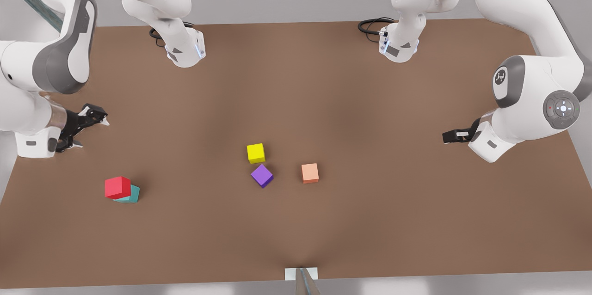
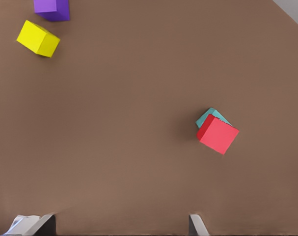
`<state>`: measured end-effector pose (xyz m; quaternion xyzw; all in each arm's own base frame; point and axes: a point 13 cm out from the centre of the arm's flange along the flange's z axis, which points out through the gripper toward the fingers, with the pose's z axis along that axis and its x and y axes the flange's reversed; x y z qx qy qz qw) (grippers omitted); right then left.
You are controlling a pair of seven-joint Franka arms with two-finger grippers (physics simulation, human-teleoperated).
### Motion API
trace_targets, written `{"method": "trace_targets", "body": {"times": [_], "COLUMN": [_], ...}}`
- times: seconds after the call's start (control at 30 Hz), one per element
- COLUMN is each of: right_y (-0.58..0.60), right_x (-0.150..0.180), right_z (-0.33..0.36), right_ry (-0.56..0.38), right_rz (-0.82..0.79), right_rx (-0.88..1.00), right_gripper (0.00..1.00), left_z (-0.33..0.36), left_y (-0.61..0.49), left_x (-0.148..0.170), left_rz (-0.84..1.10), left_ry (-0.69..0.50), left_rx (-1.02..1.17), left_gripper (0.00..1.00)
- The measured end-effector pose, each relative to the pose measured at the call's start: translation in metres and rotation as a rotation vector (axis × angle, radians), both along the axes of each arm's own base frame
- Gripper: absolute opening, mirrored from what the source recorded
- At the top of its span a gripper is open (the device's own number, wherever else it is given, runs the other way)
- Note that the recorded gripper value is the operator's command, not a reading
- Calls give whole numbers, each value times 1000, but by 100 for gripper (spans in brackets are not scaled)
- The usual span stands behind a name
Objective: Pick up red wooden cube and pass to hand red wooden cube and place in blue wooden cube
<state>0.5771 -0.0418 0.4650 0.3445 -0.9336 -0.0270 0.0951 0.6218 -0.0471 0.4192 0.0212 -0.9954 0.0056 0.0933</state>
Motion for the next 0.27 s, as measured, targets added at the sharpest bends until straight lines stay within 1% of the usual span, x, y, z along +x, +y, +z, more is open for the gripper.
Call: {"method": "trace_targets", "body": {"times": [0.07,0.13,0.27], "right_y": [-3,-5,-6], "right_x": [-23,-34,-39], "right_z": [-1,1,3], "right_ry": [30,36,31], "right_rz": [-90,-170,-304], "right_rx": [-27,-50,-85], "right_gripper": [100,100,100], "left_z": [0,0,0], "left_y": [0,-1,-1], "left_x": [0,0,0], "left_rz": [0,-1,-1], "left_ry": [0,0,0], "left_rx": [0,0,0], "left_gripper": [100,100,100]}}
